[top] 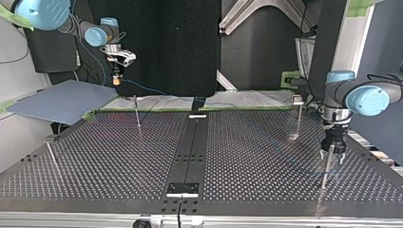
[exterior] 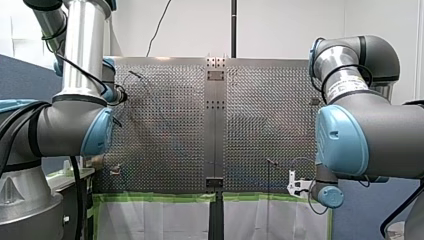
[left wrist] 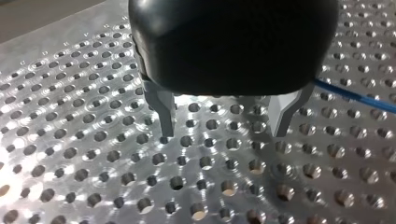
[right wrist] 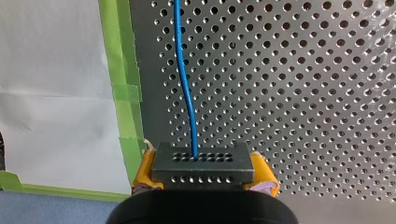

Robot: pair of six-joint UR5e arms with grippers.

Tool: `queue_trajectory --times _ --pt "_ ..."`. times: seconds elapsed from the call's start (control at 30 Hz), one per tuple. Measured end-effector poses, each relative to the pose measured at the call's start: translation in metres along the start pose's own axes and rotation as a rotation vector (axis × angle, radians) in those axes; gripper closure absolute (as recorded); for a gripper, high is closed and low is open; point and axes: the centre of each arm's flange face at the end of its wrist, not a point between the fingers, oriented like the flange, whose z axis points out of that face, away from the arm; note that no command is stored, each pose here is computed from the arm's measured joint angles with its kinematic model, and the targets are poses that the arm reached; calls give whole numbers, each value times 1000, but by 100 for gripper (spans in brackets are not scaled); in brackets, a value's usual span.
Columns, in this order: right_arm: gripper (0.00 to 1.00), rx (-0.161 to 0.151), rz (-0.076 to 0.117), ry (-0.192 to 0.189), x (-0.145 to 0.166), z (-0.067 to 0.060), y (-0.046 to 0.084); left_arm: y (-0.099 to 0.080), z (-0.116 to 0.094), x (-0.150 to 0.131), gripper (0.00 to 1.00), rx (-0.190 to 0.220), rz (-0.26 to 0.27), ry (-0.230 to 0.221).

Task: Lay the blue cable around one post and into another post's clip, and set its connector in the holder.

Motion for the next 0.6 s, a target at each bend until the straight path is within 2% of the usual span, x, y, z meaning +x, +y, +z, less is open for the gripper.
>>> queue_trajectory --times 0.23,0.6 --pt "99 2 0 -1 0 0 -1 -1 0 2 0 23 -57 36" --pt "99 4 0 -2 0 0 -2 15 -11 5 0 6 -170 68"
